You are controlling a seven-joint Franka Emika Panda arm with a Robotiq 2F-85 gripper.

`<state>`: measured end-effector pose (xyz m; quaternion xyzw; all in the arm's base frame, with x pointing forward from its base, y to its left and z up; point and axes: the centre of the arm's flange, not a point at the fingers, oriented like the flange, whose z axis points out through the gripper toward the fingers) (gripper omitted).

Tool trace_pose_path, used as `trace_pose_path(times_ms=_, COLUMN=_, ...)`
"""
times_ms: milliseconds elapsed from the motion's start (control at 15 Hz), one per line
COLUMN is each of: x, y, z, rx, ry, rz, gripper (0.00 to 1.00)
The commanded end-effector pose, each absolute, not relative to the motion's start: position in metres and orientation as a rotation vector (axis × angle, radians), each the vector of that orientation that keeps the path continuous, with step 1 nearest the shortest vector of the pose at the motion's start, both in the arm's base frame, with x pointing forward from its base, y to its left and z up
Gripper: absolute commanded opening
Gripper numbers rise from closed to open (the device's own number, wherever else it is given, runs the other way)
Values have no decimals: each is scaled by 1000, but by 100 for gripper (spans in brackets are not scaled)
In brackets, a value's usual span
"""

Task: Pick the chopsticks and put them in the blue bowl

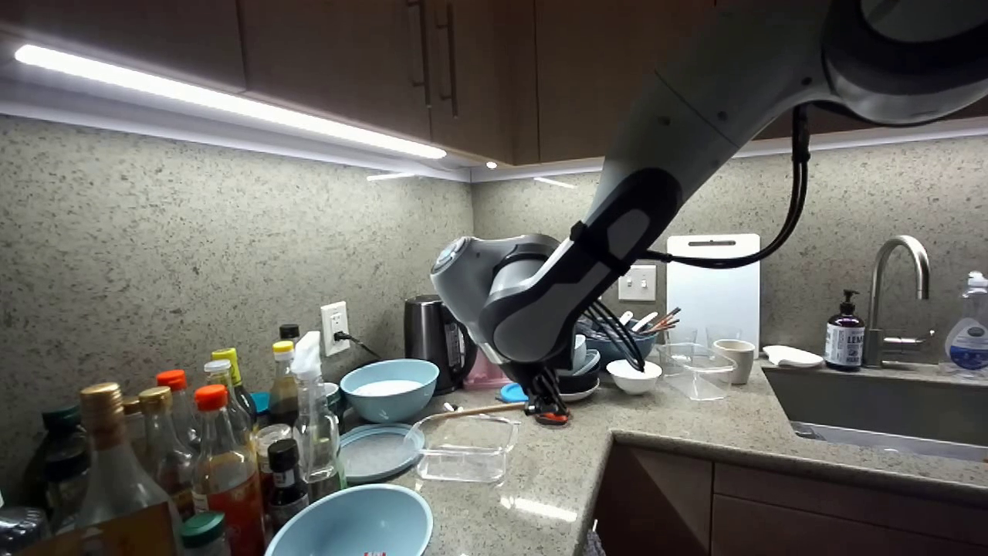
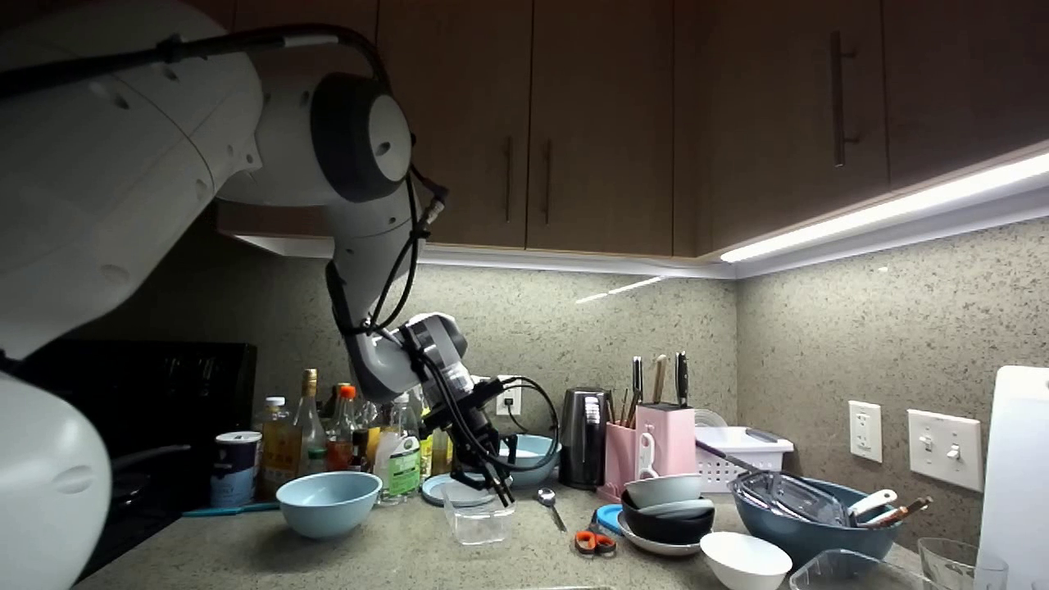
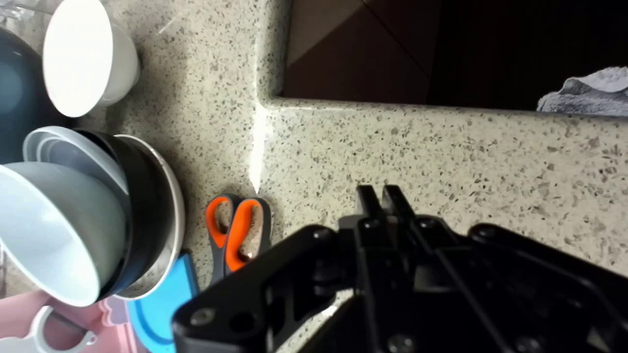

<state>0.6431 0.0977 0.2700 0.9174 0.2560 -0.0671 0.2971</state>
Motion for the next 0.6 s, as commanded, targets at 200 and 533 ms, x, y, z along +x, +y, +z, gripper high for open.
trace_pose_path(times_ms=200, x=585, y=108, z=366, rx=2447, ry=517, rz=-171, gripper=6)
trace_pose_path(times_ms=533, x=532, y=147, z=392, rx=2446, ry=584, rz=-251, gripper=6)
